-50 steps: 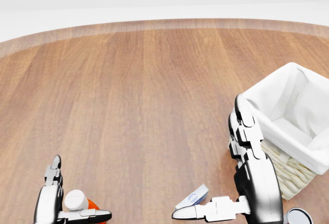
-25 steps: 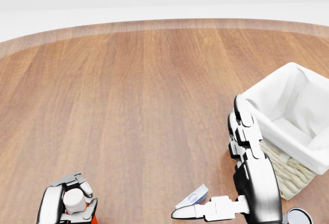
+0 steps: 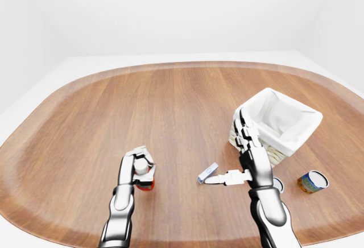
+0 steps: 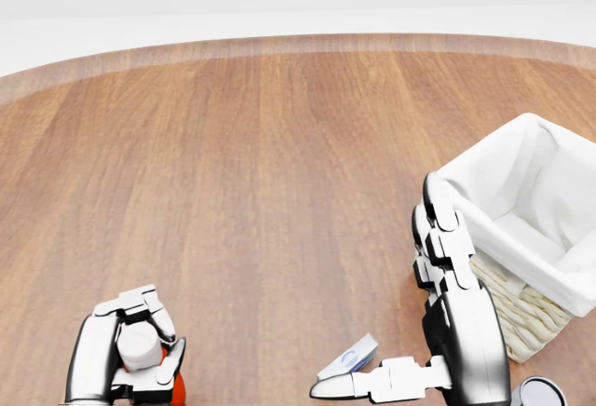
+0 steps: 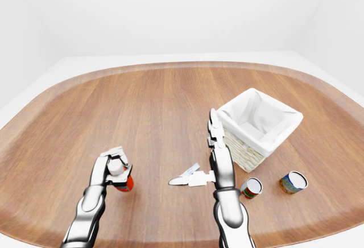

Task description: Pick up the ketchup, and put it in the basket.

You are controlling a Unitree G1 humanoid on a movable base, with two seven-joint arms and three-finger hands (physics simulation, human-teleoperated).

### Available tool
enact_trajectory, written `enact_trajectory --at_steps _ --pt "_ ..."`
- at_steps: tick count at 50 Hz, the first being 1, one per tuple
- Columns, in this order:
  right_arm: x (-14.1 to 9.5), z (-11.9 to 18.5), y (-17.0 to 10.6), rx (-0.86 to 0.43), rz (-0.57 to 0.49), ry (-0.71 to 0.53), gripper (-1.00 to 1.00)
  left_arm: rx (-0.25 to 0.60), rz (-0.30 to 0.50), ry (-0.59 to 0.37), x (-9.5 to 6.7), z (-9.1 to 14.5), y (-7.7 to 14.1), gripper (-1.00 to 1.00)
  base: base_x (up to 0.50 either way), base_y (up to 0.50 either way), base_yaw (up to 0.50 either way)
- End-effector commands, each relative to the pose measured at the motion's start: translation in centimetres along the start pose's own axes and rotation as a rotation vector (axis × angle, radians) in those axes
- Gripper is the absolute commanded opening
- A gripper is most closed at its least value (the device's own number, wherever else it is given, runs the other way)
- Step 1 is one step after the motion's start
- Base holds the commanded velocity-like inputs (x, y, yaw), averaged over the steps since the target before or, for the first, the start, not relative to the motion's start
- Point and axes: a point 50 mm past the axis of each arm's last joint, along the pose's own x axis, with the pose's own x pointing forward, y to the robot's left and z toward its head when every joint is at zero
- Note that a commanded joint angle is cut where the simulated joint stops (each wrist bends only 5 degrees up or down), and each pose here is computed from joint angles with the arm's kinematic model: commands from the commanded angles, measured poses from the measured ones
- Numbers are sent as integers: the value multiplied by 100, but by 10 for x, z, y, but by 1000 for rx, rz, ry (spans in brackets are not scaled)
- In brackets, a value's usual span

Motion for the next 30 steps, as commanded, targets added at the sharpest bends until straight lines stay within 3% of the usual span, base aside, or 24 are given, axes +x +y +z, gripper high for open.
enact_trajectory --at_steps 1,8,26,30 --pt "-1 1 0 -1 1 -1 100 -45 16 -180 -4 42 -3 -100 0 0 0" --pt "-1 0 0 -1 2 0 100 -43 -11 -269 -7 65 -12 -100 0 0 0" --pt "-1 1 0 -1 2 0 100 -39 -84 -343 -12 107 -38 -100 0 0 0" --pt "0 0 1 0 4 2 100 -65 -123 -433 -18 129 -50 -100 0 0 0"
